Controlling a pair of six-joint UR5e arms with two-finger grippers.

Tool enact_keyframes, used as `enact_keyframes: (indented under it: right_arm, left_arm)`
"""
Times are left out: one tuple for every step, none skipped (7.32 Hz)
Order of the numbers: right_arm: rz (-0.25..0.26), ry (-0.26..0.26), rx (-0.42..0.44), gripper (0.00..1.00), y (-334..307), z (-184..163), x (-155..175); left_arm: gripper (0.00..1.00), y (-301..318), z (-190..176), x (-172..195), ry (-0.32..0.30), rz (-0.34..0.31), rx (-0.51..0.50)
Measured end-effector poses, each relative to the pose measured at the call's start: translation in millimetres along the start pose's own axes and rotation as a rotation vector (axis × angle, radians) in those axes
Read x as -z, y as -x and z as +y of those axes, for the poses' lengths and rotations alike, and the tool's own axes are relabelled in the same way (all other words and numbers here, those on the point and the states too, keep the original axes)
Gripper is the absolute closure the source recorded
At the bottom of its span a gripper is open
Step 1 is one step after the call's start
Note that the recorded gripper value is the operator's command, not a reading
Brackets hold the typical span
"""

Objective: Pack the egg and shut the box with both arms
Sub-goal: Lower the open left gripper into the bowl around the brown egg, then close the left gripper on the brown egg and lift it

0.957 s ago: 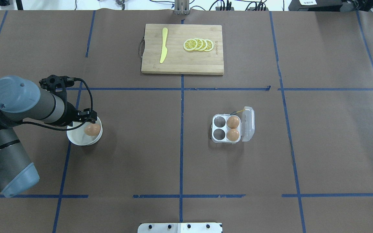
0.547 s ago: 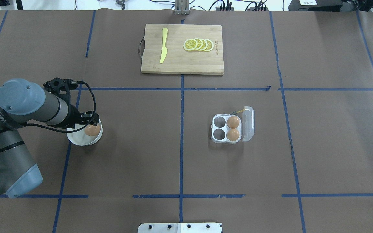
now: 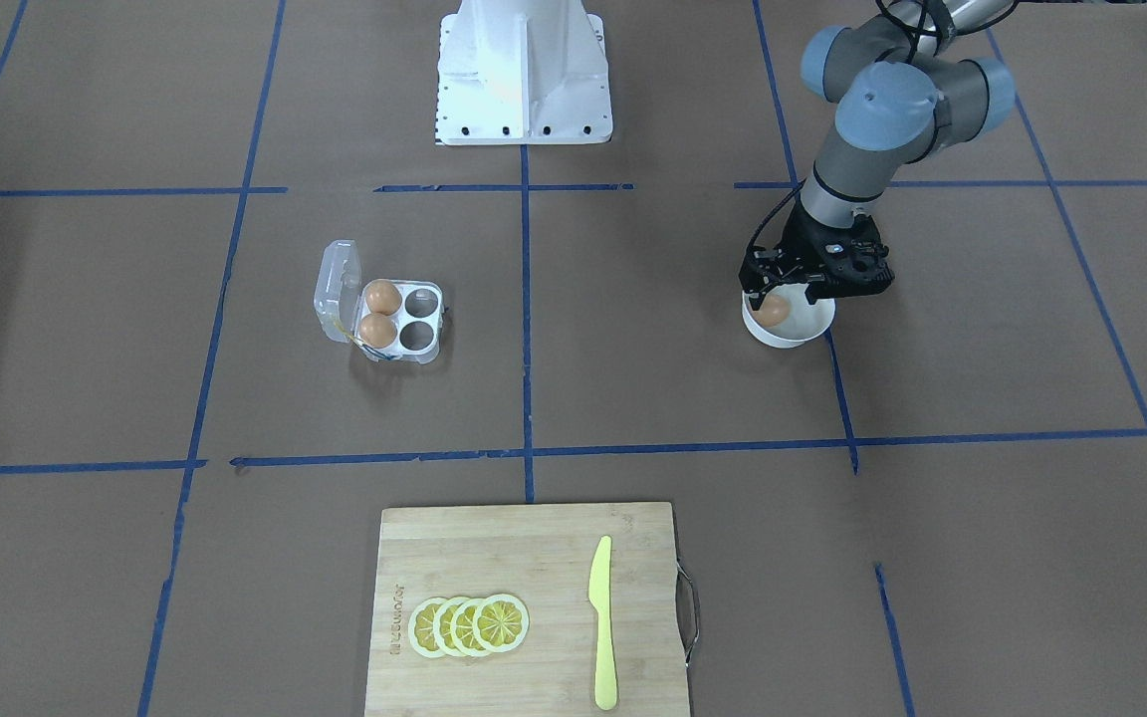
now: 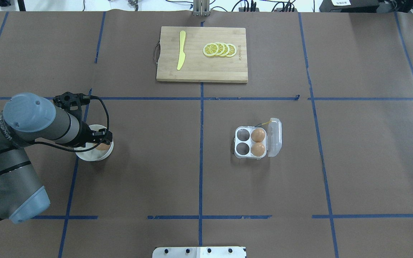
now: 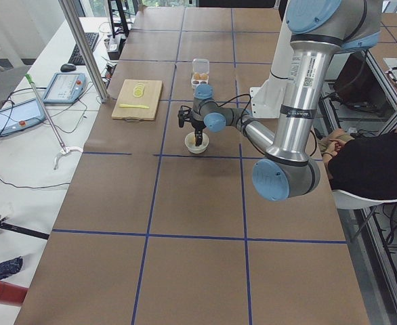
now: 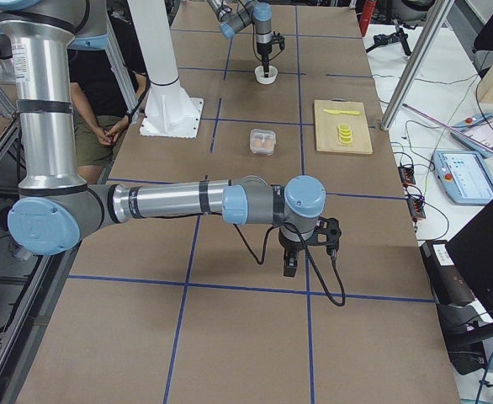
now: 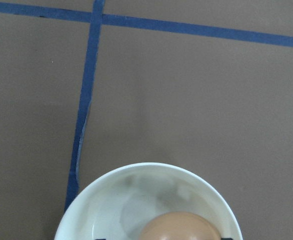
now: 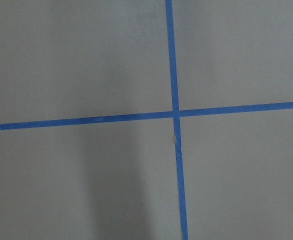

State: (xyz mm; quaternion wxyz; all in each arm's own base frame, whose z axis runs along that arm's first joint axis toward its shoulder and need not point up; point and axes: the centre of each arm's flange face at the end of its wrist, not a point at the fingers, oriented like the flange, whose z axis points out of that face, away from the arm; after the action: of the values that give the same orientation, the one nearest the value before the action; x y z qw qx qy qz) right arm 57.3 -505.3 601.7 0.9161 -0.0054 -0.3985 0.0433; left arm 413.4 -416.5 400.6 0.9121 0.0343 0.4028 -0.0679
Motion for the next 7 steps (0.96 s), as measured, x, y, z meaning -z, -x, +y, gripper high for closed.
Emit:
enact_keyframes:
  right_arm:
    - [0.0,0.0,0.0,0.0,0.0,-0.3,0.0]
    - [0.0,0.0,0.0,0.0,0.0,-0.5,0.0]
    - [0.0,0.0,0.0,0.0,0.1,-0.5,0.0]
    - [-0.001,0.0,0.0,0.0,0.2,-0.5,0.1]
    - [-0.001,-0.001,0.001,0.0,0.6,-0.5,0.4]
    - [-0.001,-0.002,0.002,0.0,0.9,-0.5,0.8]
    - [-0.001,-0.002,0.002,0.0,1.0,-0.4,0.9]
  left_arm:
    - [0.18,0.7,1.2,-4.9,0.003,-0.002,-0.003]
    - [0.18,0.9,2.3,-8.2,0.004,0.003,-0.007]
    - [0.19,1.1,3.2,-10.1,0.004,0.006,-0.009]
    - [0.19,1.5,3.7,-11.6,0.005,0.007,-0.011]
    - [0.19,1.7,4.1,-12.7,0.006,0.006,-0.011]
    - [0.19,1.9,5.0,-14.3,0.008,0.004,-0.012]
    - [0.24,2.4,5.8,-16.6,0.011,0.001,-0.013]
